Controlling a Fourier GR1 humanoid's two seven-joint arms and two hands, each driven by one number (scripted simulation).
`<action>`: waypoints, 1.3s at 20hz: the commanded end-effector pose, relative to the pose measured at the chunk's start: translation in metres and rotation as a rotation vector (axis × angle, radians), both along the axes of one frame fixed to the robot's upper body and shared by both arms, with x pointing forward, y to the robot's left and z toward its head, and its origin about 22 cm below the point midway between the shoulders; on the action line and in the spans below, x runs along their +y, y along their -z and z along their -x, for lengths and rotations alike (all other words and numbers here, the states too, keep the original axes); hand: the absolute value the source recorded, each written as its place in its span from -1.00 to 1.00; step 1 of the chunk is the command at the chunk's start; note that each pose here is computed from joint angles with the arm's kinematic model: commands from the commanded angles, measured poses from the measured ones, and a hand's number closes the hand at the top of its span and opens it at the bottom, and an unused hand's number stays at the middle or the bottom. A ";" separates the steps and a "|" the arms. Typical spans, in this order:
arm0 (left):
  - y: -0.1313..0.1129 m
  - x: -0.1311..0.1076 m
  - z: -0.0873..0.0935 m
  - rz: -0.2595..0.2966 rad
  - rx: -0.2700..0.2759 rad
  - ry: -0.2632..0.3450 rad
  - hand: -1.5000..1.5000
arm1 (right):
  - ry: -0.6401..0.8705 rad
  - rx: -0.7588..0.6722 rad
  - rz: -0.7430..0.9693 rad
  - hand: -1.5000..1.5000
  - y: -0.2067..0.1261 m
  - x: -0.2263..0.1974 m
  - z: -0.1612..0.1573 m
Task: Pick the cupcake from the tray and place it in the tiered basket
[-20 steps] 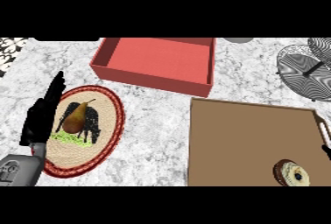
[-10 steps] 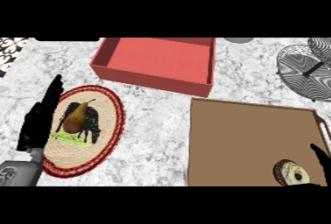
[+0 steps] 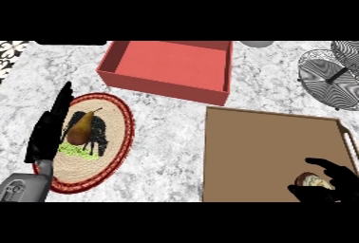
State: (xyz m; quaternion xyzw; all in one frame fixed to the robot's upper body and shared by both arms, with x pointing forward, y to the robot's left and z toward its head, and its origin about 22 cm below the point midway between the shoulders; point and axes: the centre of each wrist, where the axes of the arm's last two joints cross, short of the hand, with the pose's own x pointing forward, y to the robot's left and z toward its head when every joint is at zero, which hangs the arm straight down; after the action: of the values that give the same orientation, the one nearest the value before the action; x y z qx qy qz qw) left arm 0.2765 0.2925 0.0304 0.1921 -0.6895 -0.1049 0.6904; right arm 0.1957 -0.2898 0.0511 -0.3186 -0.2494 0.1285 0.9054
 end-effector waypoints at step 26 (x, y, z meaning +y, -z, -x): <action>0.000 -0.001 -0.003 -0.004 0.018 0.013 0.00 | -0.543 -0.702 0.148 1.00 -0.089 0.141 -0.106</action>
State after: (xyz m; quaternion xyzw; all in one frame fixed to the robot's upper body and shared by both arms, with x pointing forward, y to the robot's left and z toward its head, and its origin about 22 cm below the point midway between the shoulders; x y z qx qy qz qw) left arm 0.2862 0.2882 0.0357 0.1824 -0.6916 -0.1139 0.6896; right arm 0.2931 -0.1686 0.1129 -0.3270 -0.5378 0.3187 0.7087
